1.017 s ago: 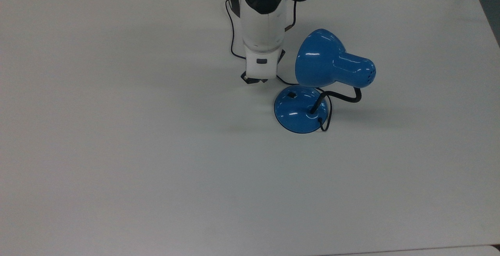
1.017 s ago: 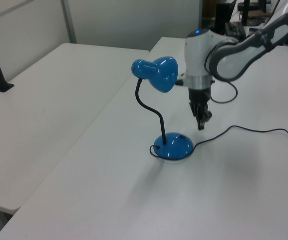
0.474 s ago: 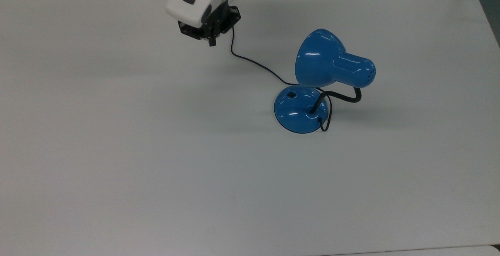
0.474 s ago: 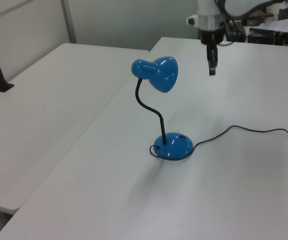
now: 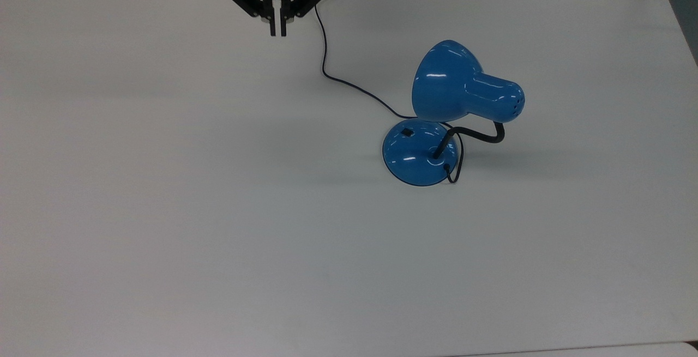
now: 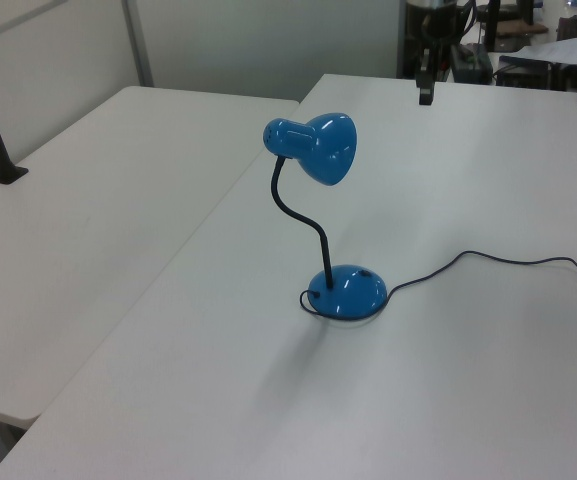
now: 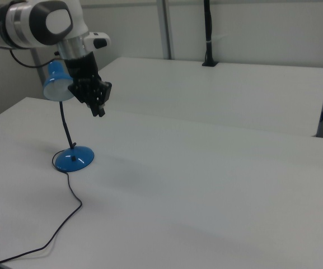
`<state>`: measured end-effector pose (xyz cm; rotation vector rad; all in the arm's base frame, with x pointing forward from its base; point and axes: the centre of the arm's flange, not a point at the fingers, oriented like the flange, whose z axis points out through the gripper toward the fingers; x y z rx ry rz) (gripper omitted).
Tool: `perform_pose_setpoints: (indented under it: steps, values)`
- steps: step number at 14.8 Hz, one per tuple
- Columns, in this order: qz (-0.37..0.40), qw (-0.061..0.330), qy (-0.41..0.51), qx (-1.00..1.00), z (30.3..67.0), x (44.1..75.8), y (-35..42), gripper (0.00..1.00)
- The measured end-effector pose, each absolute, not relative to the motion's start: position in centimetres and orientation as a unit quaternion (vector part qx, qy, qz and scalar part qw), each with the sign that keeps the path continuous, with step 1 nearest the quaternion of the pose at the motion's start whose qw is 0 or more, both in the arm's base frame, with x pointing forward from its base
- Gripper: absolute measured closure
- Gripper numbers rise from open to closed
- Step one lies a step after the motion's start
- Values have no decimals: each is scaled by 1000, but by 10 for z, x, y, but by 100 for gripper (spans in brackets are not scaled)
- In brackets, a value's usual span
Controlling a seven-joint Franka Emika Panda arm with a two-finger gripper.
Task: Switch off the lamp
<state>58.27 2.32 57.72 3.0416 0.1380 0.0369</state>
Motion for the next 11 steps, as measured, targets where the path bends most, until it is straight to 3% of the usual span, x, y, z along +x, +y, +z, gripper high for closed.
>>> perform_pose_setpoints:
  steps: [4, 7, 11]
  values:
    - [19, 53, 33, 998, 586, 579, 24, 34]
    - [13, 41, 0, 999, 588, 574, 30, 3]
    - [14, 27, -24, 999, 601, 566, 14, 0]
